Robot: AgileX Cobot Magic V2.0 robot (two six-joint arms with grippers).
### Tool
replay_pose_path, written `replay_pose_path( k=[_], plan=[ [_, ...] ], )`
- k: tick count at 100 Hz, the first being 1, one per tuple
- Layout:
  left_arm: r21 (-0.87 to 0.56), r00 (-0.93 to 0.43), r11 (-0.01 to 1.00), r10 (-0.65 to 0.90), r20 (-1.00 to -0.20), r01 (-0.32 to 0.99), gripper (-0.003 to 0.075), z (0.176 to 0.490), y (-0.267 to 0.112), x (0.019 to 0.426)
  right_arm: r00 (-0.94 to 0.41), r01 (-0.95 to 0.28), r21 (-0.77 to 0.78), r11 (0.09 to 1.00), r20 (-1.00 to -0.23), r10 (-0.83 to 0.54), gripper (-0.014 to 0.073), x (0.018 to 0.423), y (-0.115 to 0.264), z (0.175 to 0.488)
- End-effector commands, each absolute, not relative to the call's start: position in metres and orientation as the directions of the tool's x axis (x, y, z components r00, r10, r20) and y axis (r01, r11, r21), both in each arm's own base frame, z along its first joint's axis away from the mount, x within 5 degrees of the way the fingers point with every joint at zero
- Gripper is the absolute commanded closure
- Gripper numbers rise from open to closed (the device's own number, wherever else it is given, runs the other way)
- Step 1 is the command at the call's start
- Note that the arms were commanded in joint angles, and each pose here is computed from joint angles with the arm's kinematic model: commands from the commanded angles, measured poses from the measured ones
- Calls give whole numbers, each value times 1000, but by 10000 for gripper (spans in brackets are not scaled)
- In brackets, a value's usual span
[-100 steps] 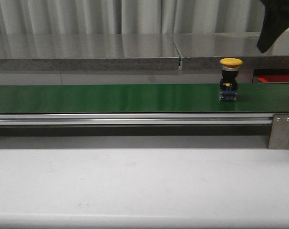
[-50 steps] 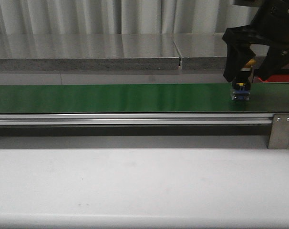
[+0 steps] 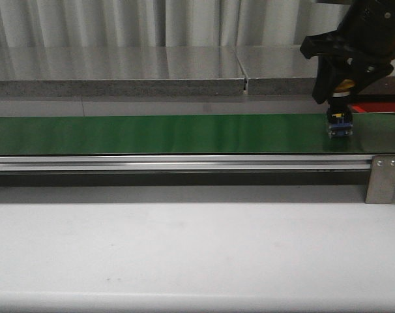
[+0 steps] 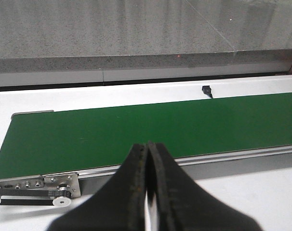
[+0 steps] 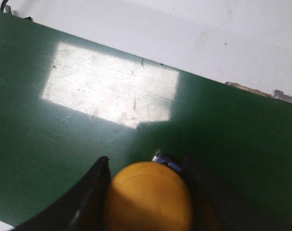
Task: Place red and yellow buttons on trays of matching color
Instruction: 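Lower the right gripper and grasp the yellow button, then carry the yellow button into the yellow tray and open the right gripper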
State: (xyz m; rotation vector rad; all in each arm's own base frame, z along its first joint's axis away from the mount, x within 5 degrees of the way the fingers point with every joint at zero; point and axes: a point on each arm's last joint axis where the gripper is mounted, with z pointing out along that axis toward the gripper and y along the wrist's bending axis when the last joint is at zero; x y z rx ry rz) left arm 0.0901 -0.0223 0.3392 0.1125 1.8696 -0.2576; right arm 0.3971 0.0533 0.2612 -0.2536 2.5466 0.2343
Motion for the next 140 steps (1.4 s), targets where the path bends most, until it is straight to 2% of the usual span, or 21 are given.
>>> replay_pose_path(
  k=[1,33,64,75,94,109,140],
  plan=[
    [-141,-219,966,-92,-971,217,741,354,-23,91,-756,-239,98,966,-643,-121,402,394,53,295],
    [-141,-219,966,-92,-971,217,741,354,-23,91,-704,-139,88,986,-709,-36,402,355,15,321],
    [-141,-219,966,-92,-971,217,741,354,-23,91,-642,69,92,993,-758,114,402,296,-45,337],
    [-141,-219,966,-92,-971,217,741,354,-23,91,-616,186,119,975,-760,210,402,282,-71,339],
    [-141,-219,966,-92,-971,217,741,354,-23,91,-578,357,148,922,-741,342,402,267,-111,324],
    [-141,-219,966,-92,-971,217,741,354,-23,91,-497,471,206,858,-742,450,402,260,-130,307],
    [-141,-219,966,-92,-971,217,741,354,-23,91,-435,556,275,784,-708,556,402,271,-144,262]
  ],
)
